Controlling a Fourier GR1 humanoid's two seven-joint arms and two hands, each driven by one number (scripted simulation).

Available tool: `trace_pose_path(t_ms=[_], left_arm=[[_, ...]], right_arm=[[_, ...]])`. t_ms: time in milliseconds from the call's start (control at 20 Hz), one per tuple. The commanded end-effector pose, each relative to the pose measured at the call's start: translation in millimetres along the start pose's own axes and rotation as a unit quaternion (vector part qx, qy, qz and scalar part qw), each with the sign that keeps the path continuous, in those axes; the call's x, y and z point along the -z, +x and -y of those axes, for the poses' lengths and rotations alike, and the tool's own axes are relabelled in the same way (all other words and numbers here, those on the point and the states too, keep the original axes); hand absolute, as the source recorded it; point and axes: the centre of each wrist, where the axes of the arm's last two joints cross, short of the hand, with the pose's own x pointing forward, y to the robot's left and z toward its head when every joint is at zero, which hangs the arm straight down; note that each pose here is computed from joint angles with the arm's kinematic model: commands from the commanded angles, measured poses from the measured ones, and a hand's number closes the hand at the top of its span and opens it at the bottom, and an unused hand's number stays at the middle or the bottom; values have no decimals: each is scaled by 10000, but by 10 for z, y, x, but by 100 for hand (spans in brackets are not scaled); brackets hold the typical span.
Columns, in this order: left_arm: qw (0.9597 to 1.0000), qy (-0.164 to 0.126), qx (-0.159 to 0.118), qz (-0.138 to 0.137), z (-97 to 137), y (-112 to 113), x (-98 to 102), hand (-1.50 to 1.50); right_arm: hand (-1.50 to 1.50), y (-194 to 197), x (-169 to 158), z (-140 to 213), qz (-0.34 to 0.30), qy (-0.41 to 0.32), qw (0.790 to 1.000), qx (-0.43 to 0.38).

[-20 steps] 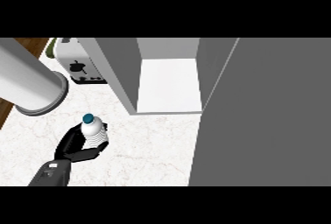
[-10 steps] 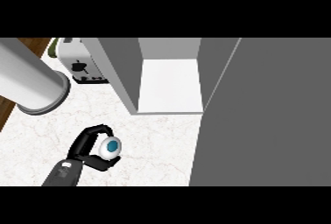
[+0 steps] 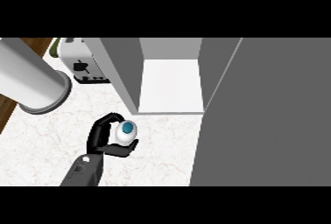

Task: Pick up the bottled water, place it into the cabinet and close the cabinet

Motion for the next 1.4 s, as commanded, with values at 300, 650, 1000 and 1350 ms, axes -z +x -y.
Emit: trace_pose_path(t_ms=[300,650,1000,1350], left_arm=[[9952,69,-972,50,558,492,405,150],[9944,227,-1031,-31,994,1013,772,150],[9979,280,-579,-65,1327,1190,987,150],[9980,387,-390,-304,1394,1309,1332,150]], right_arm=[[-150,146,-126,-36,219,-71,9996,-147],[-150,297,-223,14,140,-156,9998,-73],[-150,256,-151,0,268,-127,9996,-6],[-150,122,-202,105,175,-108,9998,-71]])
